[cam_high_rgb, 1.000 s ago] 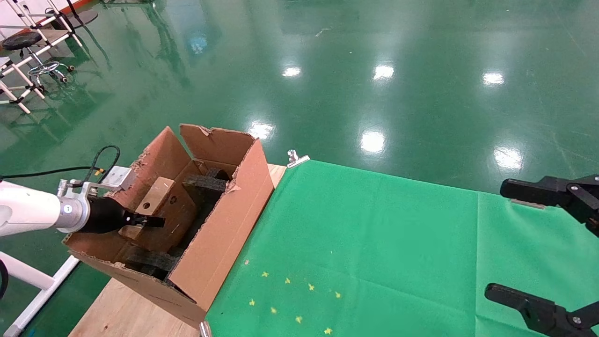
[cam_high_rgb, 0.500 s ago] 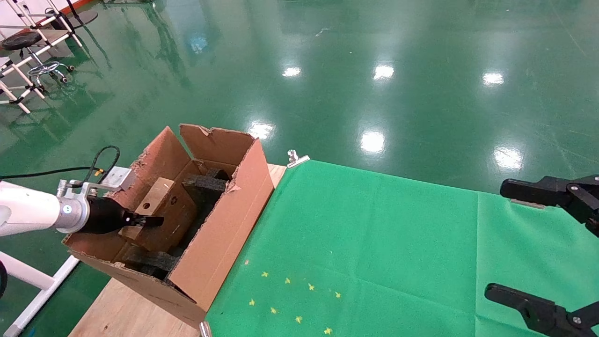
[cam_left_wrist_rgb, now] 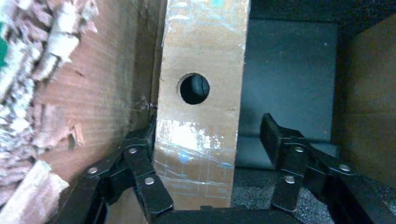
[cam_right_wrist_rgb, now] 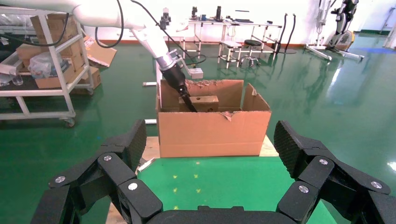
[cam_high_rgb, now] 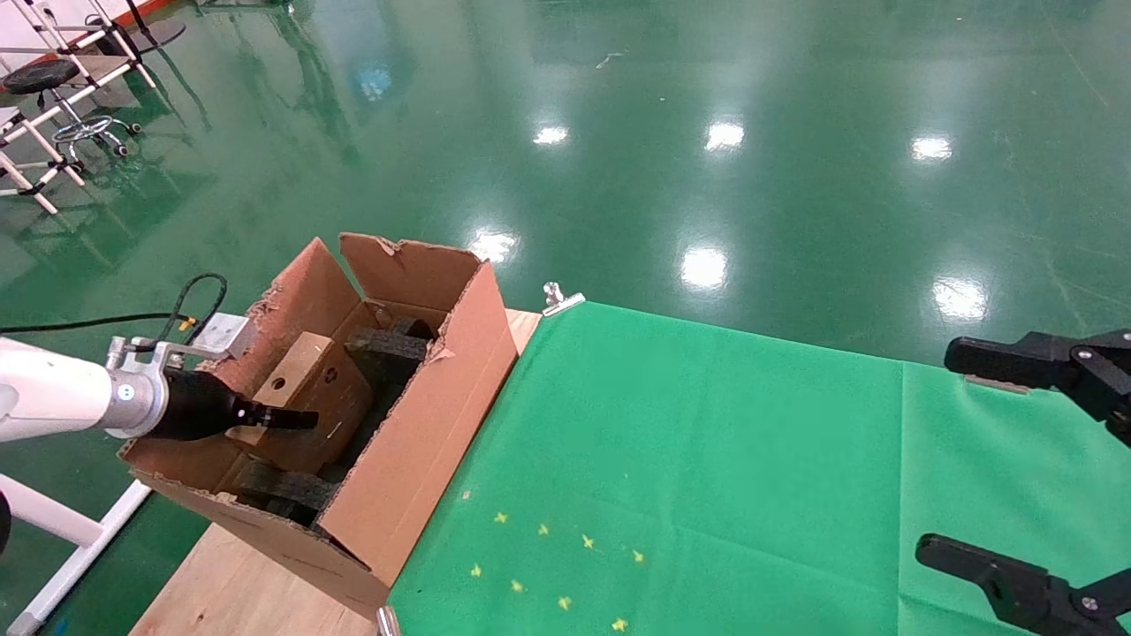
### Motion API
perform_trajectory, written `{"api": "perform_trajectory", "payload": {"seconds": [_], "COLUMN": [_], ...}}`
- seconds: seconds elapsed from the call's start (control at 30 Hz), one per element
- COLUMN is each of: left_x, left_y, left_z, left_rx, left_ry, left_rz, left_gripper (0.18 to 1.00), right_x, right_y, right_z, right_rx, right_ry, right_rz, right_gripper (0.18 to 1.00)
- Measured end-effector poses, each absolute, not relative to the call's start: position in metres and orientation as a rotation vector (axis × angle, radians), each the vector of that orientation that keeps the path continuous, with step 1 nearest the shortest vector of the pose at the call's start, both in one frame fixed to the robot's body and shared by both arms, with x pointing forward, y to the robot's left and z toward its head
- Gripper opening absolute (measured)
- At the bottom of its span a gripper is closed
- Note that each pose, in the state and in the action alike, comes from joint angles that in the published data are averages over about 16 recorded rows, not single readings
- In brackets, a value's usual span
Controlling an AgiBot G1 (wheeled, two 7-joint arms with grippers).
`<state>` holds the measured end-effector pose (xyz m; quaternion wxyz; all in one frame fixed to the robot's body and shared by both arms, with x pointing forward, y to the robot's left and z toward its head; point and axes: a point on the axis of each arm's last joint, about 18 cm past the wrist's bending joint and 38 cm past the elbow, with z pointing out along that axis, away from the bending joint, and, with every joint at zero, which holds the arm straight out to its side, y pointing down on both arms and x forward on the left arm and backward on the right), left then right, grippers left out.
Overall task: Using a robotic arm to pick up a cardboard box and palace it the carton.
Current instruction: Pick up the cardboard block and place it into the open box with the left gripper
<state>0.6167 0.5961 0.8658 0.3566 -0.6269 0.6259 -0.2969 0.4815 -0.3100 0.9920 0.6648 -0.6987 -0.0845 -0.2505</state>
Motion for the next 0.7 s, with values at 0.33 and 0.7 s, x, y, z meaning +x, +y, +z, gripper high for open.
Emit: {"api": "perform_trajectory", "payload": {"seconds": [0.33,0.7], "left_x": [0.617,0.619], "left_y": [0.596,0.586], "left_z": [0.881,0.932], "left_rx": [-1.585,-1.481], "left_ry": [1.613,1.601], "left_rz": [-0.781,-0.896], "left_gripper": [0.856,0.977], "right_x": [0.481,0.481], "right_y": [-0.31,-0.31], "right_z": [0.992,0.992], "right_rx": [-1.578,-1.578], "right_ry": [-0.191,-0.191], "right_rz": [-0.566,-0.566], "right_gripper": [1.001,1.001]}}
